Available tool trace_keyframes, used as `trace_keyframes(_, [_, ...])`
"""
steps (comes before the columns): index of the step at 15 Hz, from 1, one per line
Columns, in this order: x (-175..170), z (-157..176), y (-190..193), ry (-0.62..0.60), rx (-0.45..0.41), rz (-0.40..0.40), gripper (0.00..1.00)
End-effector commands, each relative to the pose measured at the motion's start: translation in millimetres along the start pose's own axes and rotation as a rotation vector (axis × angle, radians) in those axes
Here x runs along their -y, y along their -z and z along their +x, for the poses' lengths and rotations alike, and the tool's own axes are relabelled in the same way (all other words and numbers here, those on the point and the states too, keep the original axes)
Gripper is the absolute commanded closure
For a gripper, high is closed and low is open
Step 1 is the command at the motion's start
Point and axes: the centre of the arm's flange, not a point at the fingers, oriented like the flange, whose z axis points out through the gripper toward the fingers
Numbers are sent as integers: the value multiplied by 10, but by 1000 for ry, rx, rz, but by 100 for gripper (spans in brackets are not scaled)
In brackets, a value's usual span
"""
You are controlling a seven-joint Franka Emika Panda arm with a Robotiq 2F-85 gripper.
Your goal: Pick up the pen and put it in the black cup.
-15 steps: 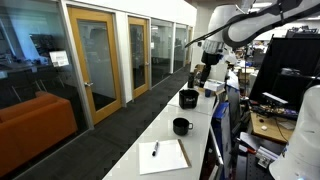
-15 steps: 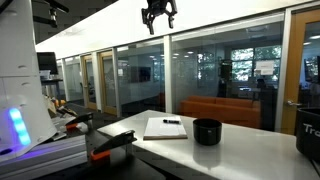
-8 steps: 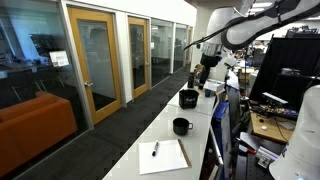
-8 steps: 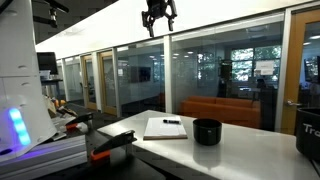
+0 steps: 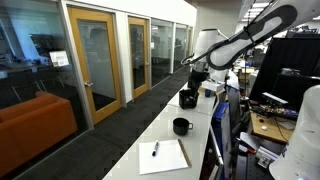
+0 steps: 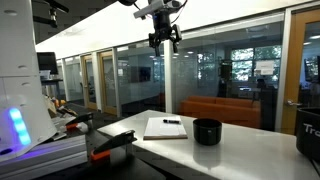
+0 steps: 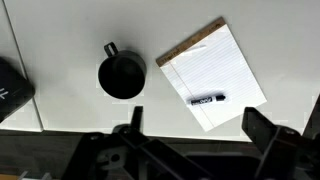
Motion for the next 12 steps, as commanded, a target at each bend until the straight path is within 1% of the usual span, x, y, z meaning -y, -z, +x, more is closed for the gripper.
trace_keyframes(1, [-39,145,-320,-31,5,-23,0])
trace_keyframes(4, [-42,165,-645,-99,29,-44,0])
trace_keyframes(5, [-143,89,-744,-124,36,-52,0])
trace_keyframes(8, [-269,-13,-1011,-180,56,-76,0])
trace_keyframes(10, [-325,-48,-1116,-208,61,-81,0])
trace_keyframes(12, [-349,-60,-1184,-211,63,-71,0])
